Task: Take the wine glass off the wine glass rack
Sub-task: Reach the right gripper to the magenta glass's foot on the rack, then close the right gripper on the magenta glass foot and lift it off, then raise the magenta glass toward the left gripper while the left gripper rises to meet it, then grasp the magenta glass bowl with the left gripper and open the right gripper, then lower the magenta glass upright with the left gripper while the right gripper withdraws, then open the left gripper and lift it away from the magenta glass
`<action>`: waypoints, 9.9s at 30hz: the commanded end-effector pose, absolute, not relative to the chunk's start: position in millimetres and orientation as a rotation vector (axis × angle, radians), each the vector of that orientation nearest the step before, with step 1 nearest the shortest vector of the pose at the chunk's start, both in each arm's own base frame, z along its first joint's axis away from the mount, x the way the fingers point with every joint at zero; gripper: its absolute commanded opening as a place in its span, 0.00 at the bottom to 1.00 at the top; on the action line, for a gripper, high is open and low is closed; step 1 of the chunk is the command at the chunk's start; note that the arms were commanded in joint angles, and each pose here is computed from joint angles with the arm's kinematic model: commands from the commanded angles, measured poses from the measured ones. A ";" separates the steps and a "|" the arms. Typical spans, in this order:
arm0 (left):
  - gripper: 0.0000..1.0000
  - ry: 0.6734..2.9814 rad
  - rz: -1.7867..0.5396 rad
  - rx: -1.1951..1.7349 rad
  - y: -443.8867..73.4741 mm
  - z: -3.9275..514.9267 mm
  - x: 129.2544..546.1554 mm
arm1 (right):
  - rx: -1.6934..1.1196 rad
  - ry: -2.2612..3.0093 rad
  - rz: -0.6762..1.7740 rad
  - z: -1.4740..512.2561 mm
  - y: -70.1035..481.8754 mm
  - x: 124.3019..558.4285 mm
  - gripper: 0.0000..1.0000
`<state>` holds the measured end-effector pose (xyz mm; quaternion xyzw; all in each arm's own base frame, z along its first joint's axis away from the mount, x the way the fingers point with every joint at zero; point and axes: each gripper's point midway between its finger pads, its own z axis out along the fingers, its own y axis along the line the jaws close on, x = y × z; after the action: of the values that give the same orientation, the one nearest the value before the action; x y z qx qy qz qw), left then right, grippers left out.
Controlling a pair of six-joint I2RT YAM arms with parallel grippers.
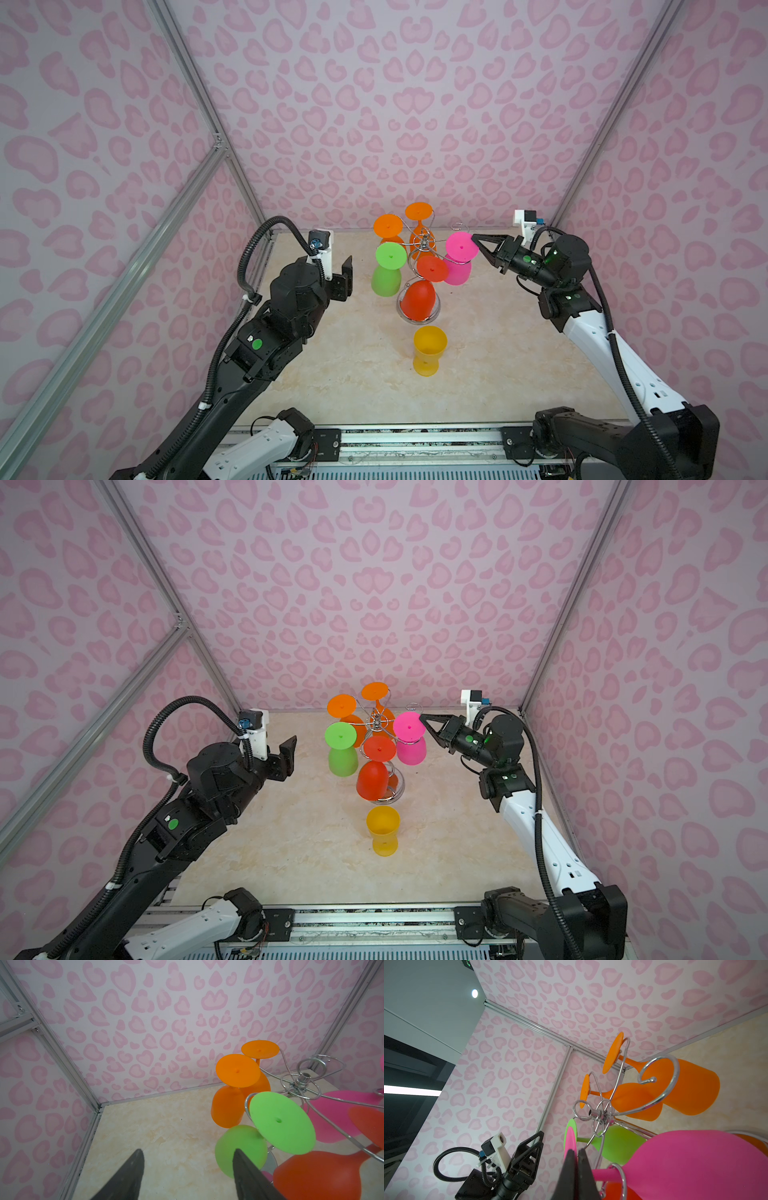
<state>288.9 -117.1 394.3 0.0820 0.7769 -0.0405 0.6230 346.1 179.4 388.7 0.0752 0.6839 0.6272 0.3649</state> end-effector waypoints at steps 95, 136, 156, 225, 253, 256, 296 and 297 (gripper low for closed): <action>0.68 1.828 -0.129 0.207 -120.8 368.5 292.7 | 0.264 1.901 1.114 380.6 154.4 374.7 0.00; 0.67 1.095 -1.606 0.812 -247.7 525.5 218.1 | -0.204 0.639 2.020 608.7 138.7 216.3 0.00; 0.60 1.119 -1.661 0.771 -259.0 510.8 259.8 | -0.178 0.684 2.184 581.9 179.5 235.0 0.00; 0.02 1.529 -0.893 1.503 -350.2 401.6 158.0 | 0.769 1.618 0.688 359.5 -26.6 303.1 0.66; 0.02 1.948 -0.259 2.055 -443.7 181.4 150.1 | 0.935 1.606 0.662 310.2 -72.7 306.1 0.65; 0.02 1.961 -0.262 2.082 -444.2 171.3 147.8 | 0.938 1.606 0.665 309.0 -73.2 306.8 0.65; 0.58 1.690 -0.756 1.794 -453.3 324.9 119.4 | 0.949 1.597 0.739 297.6 -67.2 309.1 0.65; 0.58 1.643 -0.836 1.746 -452.5 345.5 112.2 | 0.951 1.593 0.749 296.9 -66.8 309.7 0.65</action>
<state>138.6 -445.8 277.3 0.6793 0.6640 -0.1991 0.2406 306.6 -69.3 292.0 0.4078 0.6786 0.2989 0.5328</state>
